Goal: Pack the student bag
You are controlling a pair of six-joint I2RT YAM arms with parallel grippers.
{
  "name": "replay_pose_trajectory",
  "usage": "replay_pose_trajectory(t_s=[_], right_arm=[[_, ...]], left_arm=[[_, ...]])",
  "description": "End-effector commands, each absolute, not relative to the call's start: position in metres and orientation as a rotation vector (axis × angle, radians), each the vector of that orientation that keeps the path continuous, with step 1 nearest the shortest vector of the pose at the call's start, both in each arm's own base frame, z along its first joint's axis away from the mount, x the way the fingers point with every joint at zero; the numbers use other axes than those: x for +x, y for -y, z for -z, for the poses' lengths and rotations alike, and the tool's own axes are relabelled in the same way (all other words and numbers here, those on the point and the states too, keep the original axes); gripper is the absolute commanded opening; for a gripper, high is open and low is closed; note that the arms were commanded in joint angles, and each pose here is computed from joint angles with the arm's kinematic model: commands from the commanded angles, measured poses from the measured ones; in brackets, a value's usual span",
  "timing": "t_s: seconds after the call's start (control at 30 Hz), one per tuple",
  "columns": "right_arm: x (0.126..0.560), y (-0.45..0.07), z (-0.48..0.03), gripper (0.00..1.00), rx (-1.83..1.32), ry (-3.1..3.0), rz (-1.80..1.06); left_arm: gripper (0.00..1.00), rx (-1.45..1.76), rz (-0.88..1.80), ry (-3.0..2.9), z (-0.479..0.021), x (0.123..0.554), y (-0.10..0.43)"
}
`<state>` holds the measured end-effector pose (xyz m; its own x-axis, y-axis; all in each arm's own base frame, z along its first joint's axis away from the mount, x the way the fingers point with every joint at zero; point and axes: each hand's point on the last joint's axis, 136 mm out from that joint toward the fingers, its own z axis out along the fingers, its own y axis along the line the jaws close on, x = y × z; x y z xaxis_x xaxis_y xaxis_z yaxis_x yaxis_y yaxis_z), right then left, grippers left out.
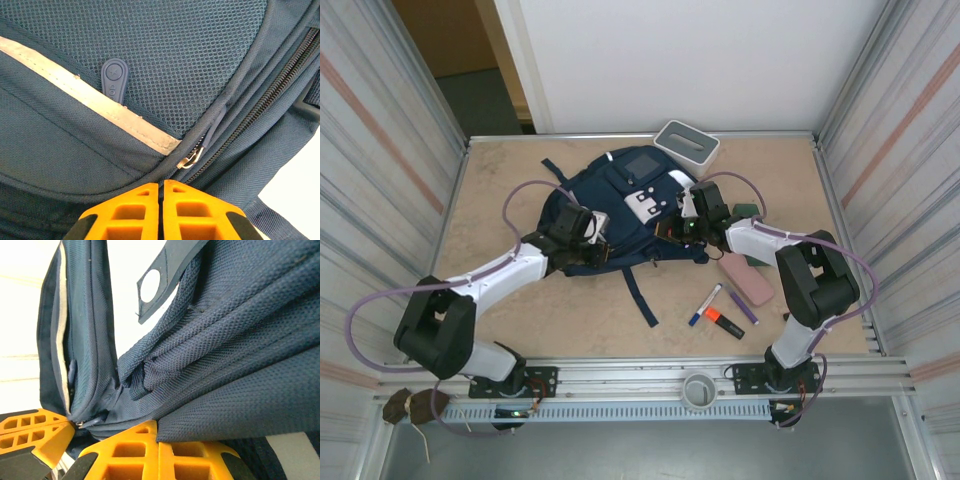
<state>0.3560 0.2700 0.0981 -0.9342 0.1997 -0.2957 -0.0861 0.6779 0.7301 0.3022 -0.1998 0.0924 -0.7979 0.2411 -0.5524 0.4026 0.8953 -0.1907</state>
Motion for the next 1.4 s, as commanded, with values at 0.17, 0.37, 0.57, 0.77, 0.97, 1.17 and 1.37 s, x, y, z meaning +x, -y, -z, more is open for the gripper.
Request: replay_pose_trajectory(t_s=[0.17, 0.37, 0.57, 0.77, 0.97, 1.17, 1.37], right_arm=[[0.363, -0.263, -0.101, 0.00, 0.068, -2.517, -1.105], [0.362, -0.262, -0.102, 0.00, 0.068, -2.514, -1.103], [0.363, -0.261, -0.102, 0.00, 0.071, -2.513, -1.102], [0.364, -0.262, -0.101, 0.00, 0.072, -2.514, -1.105], [0.365, -0.260, -0.098, 0.00, 0.079, -2.520, -1.099], [0.368, -0.247, -0.095, 0.00, 0.086, -2.532, -1.073], [0.367, -0.233, -0.094, 0.00, 0.050, -2.575, -1.039]], left_arm=[[0.13, 0.463, 0.348, -2.599, -0.077, 0.300, 0.189], [0.16, 0.471, 0.335, -2.617, -0.072, 0.301, 0.188], [0.19, 0.482, 0.328, -2.649, -0.063, 0.299, 0.187], [0.21, 0.502, 0.341, -2.671, -0.055, 0.298, 0.190], [0.11, 0.515, 0.348, -2.679, -0.054, 0.299, 0.192], [0.00, 0.460, 0.236, -2.592, -0.079, 0.307, 0.175], [0.00, 0.336, -0.067, -2.513, -0.104, 0.319, 0.130]])
